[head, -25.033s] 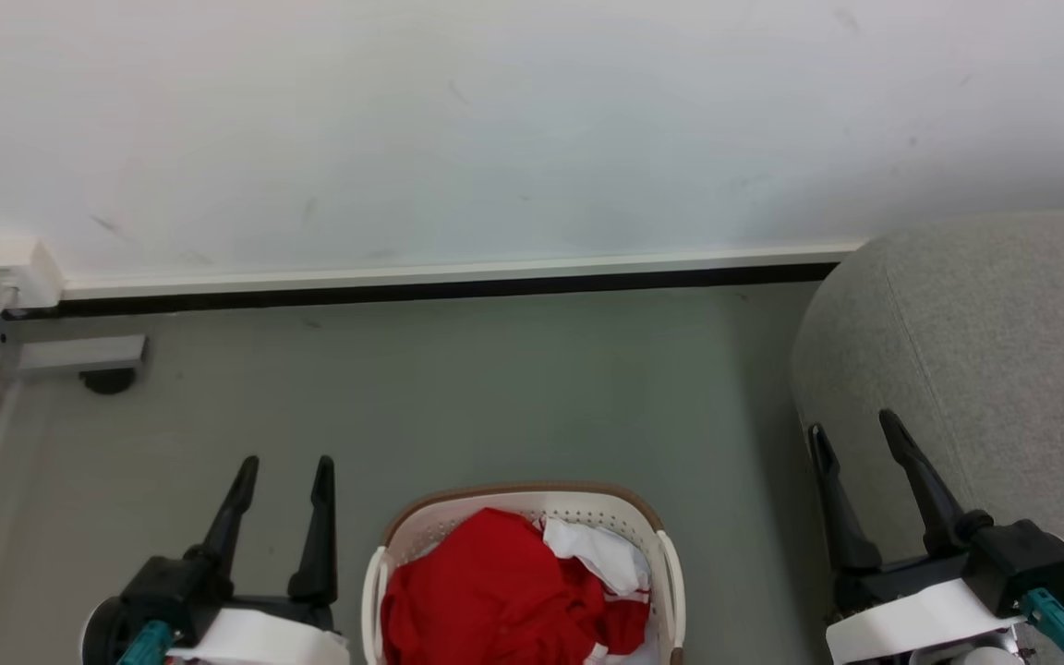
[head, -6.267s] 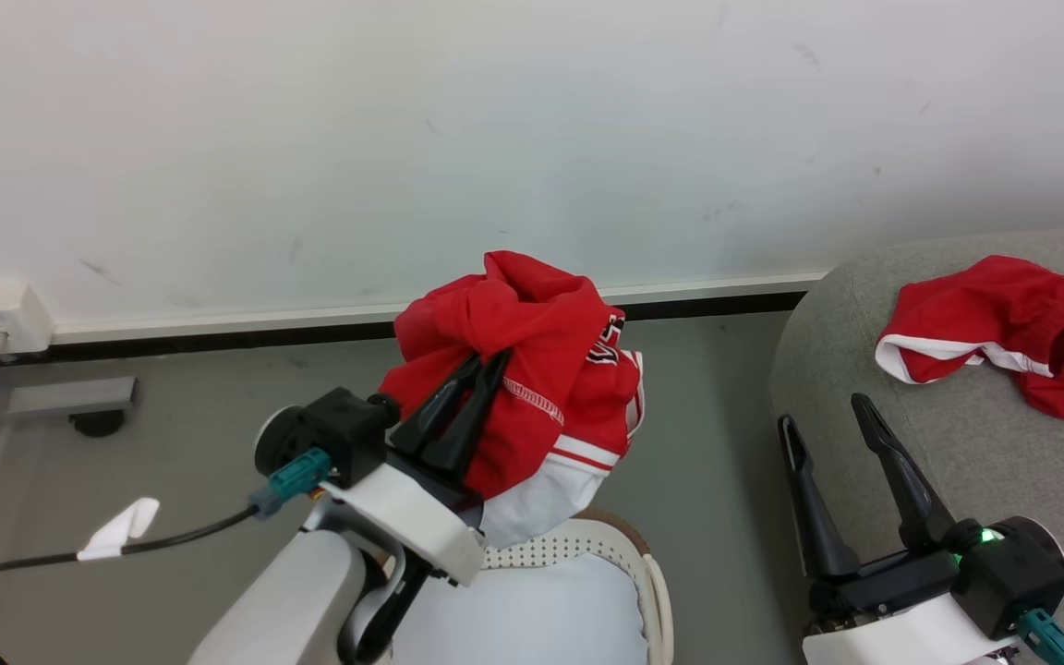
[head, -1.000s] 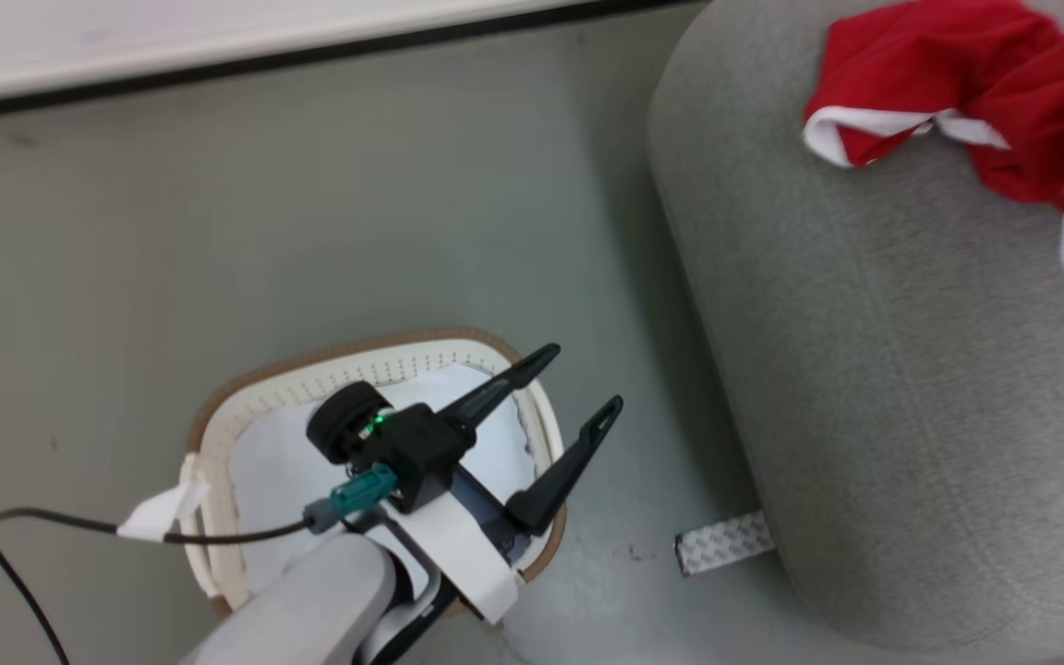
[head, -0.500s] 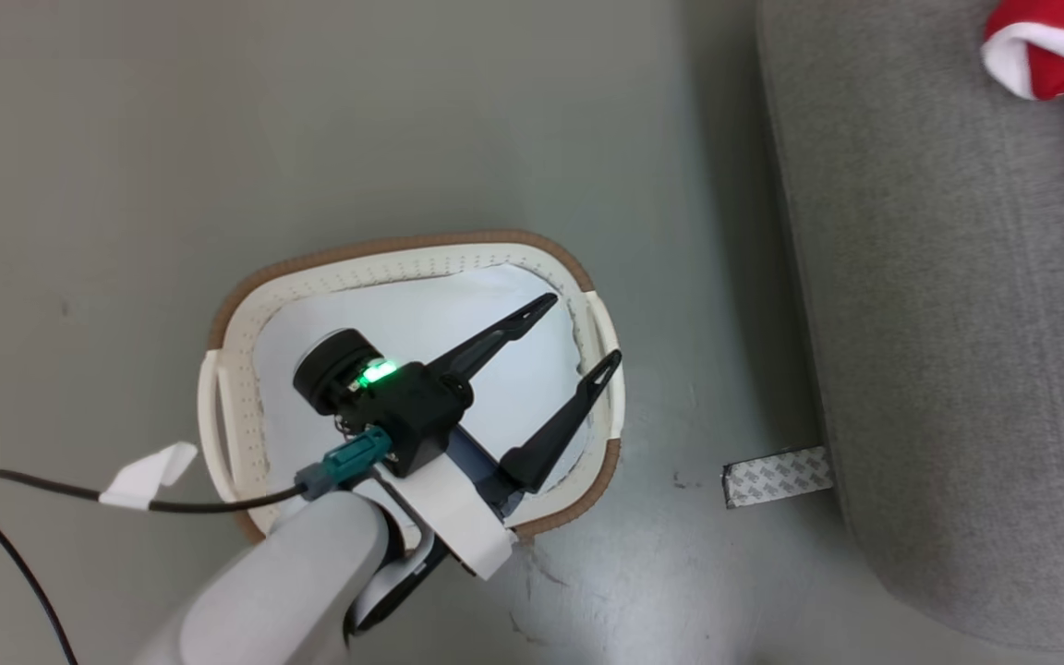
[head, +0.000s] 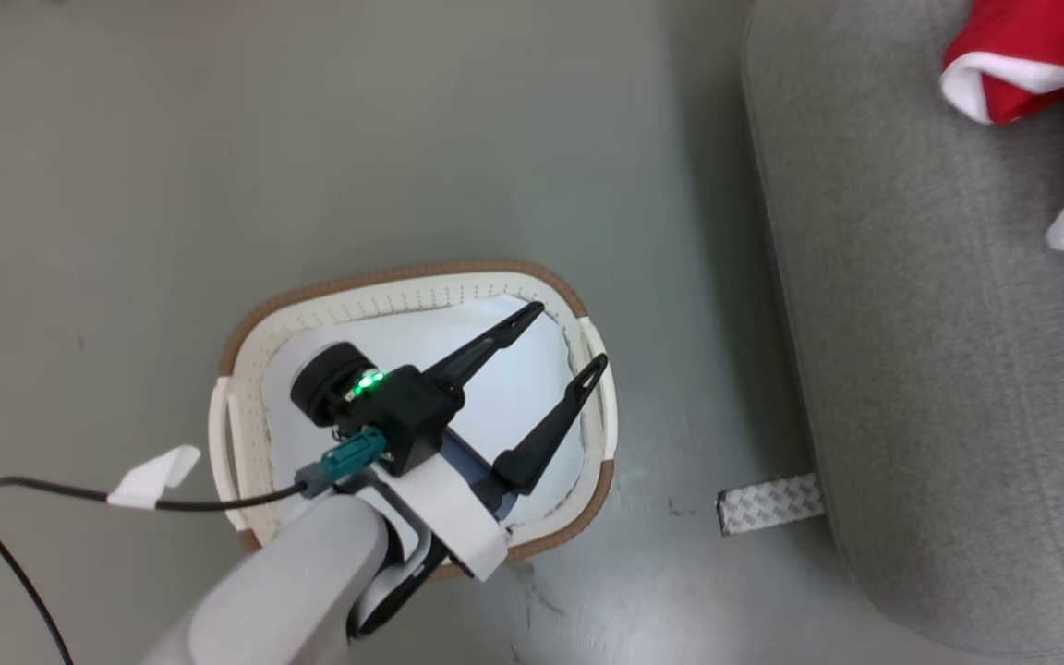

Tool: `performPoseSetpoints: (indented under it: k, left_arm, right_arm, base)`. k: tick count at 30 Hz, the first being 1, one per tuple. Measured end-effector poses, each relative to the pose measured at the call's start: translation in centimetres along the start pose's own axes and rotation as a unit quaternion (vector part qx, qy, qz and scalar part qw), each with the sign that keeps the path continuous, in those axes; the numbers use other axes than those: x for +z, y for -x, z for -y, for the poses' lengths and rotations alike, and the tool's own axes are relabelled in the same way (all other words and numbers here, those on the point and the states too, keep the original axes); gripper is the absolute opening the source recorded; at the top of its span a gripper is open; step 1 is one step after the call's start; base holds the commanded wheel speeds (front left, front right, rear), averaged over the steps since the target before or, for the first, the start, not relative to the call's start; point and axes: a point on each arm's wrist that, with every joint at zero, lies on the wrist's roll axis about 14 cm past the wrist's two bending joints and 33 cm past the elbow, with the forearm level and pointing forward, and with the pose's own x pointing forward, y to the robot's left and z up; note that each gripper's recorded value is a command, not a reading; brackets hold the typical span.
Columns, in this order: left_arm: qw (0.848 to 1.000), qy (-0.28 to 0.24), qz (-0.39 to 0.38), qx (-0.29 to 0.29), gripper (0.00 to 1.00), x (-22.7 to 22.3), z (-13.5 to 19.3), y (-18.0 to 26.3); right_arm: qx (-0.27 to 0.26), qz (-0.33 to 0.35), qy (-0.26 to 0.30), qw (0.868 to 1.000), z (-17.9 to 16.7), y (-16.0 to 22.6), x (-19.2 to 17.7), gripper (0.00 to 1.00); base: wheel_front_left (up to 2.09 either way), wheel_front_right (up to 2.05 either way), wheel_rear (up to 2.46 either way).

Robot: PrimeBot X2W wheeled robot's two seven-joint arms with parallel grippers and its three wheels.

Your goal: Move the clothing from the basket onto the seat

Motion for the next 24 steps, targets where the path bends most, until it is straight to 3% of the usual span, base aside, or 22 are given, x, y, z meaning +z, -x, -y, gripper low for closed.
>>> performPoseSetpoints:
  k: [10,15,21,23,24]
  left_arm:
    - [1.0,-0.013,0.022,0.01,1.0,3.8,2.9,1.0]
    - [0.999,-0.03,0.037,0.019,1.0,6.1,4.7,1.9]
    - [0.994,-0.053,0.072,0.056,1.0,9.8,5.2,3.6]
    - [0.991,-0.062,0.087,0.074,1.0,11.2,5.0,4.4]
    - [0.99,-0.067,0.094,0.086,1.0,11.9,4.8,4.9]
  right_arm:
    - [0.013,-0.026,0.023,0.999,1.4,6.1,-1.1,1.0]
    - [0.035,0.004,0.029,0.999,1.8,10.1,-0.1,1.0]
    - [0.084,0.127,0.061,0.986,-0.1,15.8,4.0,1.0]
    - [0.111,0.188,0.072,0.973,-1.7,18.2,5.8,1.0]
    - [0.127,0.238,0.073,0.96,-2.5,19.9,7.4,1.0]
  base:
    - [0.0,0.0,0.0]
    - [0.0,0.0,0.0]
    - [0.0,0.0,0.0]
    - [0.0,0.0,0.0]
    - [0.0,0.0,0.0]
